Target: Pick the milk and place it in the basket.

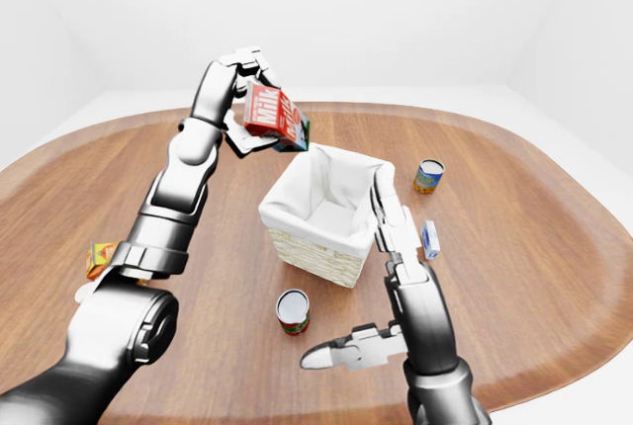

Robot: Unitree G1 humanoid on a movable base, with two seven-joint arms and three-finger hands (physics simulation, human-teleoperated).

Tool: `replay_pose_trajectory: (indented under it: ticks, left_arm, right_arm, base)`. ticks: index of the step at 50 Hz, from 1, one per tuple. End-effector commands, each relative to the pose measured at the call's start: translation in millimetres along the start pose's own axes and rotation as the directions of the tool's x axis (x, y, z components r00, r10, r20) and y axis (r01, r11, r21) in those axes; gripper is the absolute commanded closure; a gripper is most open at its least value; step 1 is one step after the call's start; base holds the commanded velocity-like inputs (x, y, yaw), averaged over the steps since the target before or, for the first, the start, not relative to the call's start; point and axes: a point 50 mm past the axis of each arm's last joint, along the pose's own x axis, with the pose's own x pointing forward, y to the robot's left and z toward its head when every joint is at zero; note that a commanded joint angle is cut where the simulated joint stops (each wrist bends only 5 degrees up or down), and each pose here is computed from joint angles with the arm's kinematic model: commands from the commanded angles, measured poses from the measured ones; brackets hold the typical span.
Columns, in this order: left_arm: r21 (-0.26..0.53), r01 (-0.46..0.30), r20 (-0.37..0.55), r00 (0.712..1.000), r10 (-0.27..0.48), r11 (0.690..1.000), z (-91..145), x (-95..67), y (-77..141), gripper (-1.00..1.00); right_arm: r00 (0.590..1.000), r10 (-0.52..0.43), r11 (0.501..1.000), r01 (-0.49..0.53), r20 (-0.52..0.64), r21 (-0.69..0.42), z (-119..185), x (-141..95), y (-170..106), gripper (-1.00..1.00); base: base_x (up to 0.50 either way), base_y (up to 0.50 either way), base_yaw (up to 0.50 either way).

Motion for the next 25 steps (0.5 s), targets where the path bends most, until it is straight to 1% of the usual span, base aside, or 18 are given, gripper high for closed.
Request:
replay_pose_trajectory:
  ticks: [1,5,11,17,19,20,22,25]
  left_arm:
    - [-0.079,-0.012,-0.066,0.998,0.007,0.997,-3.2,17.3,-15.4,1.0]
    - [-0.09,0.005,-0.092,0.996,-0.013,0.996,-10.5,13.7,-23.3,1.0]
    - [-0.076,0.017,-0.151,0.988,-0.028,0.997,-21.1,12.1,-33.1,1.0]
    - [-0.079,0.027,-0.251,0.967,-0.046,0.997,-39.3,7.3,-44.8,1.0]
    - [-0.084,0.038,-0.268,0.961,-0.059,0.996,-42.7,5.3,-49.4,1.0]
    - [-0.111,0.048,-0.273,0.959,-0.077,0.993,-43.0,4.8,-51.8,1.0]
    - [-0.097,0.044,-0.28,0.958,-0.07,0.994,-44.7,3.2,-54.5,1.0]
    - [-0.094,0.056,-0.291,0.953,-0.081,0.994,-48.0,-0.3,-60.8,1.0]
  right_arm:
    - [1.0,-0.004,1.0,0.004,0.012,0.002,3.2,-0.7,-2.6,-1.0]
    - [1.0,-0.001,1.0,0.001,0.003,0.006,0.6,-0.5,-1.5,-1.0]
    - [1.0,0.0,1.0,0.0,0.001,0.006,0.2,-0.5,-1.3,-1.0]
    - [1.0,0.001,1.0,-0.001,0.003,0.008,1.2,-1.1,-1.3,-1.0]
    - [1.0,0.003,1.0,-0.003,0.004,0.011,1.4,-1.1,-1.4,-1.0]
    - [1.0,0.003,1.0,-0.003,0.004,0.011,1.3,-1.0,-1.4,-1.0]
    - [1.0,0.004,1.0,-0.004,0.0,0.011,0.4,-1.1,-0.9,-1.0]
    - [1.0,0.006,1.0,-0.006,-0.007,0.012,-0.9,-1.4,-0.4,-1.0]
  base:
    - [0.0,0.0,0.0]
    - [0.0,0.0,0.0]
    - [0.0,0.0,0.0]
    - [0.0,0.0,0.0]
    - [0.0,0.0,0.0]
    - [0.0,0.0,0.0]
    - [0.0,0.0,0.0]
    - [0.0,0.0,0.0]
